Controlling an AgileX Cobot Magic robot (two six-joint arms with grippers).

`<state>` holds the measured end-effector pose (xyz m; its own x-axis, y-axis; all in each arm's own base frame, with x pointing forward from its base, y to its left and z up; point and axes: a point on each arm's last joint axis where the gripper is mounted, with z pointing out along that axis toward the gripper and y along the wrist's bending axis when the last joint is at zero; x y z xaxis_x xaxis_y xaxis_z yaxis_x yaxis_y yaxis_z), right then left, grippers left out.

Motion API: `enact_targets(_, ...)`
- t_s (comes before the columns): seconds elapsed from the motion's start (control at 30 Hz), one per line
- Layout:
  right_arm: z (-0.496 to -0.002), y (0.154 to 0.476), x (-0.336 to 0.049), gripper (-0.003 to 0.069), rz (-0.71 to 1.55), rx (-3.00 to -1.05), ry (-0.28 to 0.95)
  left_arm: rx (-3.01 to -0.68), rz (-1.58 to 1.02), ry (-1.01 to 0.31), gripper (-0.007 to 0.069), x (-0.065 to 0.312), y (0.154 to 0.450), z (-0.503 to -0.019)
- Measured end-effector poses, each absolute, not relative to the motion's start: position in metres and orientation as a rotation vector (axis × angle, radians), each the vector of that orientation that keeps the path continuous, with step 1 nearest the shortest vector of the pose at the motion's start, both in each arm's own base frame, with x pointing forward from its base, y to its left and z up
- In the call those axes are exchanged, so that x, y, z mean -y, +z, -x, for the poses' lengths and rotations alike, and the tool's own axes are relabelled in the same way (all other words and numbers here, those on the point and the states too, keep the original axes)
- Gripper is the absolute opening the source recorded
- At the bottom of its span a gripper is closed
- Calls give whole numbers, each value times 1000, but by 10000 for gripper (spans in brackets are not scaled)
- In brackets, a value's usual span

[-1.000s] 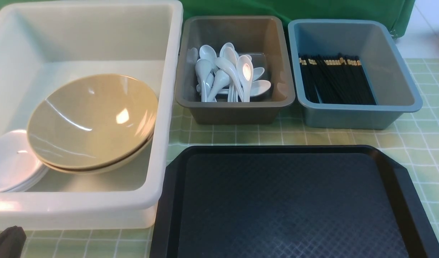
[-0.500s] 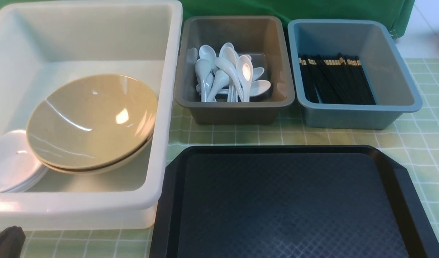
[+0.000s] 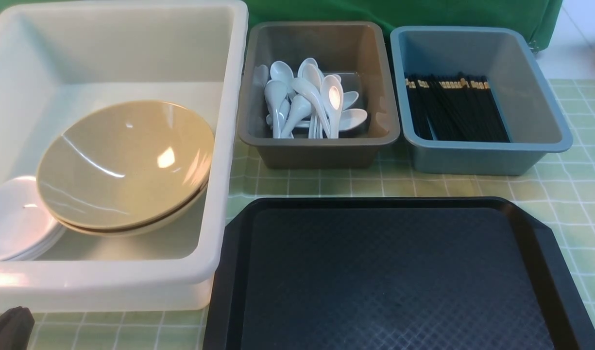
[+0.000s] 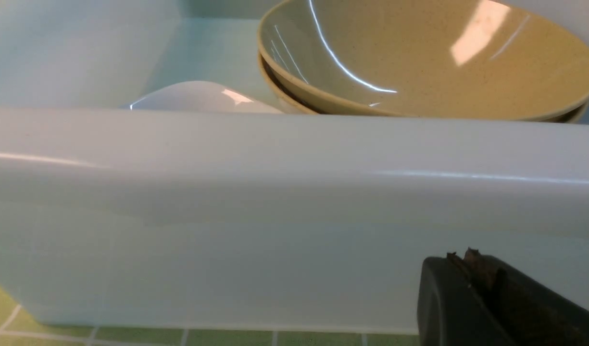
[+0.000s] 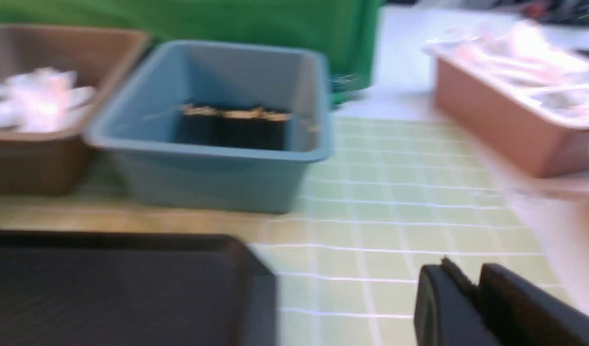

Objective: On green table put chopsticks spoon bowls plates into blue grey white boxes.

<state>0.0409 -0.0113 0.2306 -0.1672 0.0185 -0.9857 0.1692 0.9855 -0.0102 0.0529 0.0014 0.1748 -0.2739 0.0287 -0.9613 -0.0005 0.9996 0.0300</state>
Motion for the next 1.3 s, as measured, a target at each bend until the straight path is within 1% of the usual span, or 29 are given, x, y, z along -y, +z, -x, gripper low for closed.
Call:
enact_targets(0.07,-46,207,14,118,-197,-1769,-182,-1848,-21,28,-1,-1,175,-53)
enact_targets(0.1,-46,205,15,118,-205,-1773,-189,-1848,-21,28,-1,-1,175,-53)
enact_targets(0.13,-48,185,17,120,-238,-1830,-211,-1848,-21,28,-1,-1,175,-53)
enact_targets(0.2,-48,176,18,122,-259,-1859,-223,-1848,-21,29,-1,-1,175,-53)
enact_targets(0.4,-48,175,18,130,-206,-1874,-261,-1847,-21,29,-1,-1,175,-53)
enact_targets(0.67,-49,175,17,138,-193,-1875,-240,-1847,-21,29,-1,-1,175,-53)
enact_targets(1.3,-49,175,17,152,-195,-1875,-240,-1847,-21,29,-1,-1,175,-53)
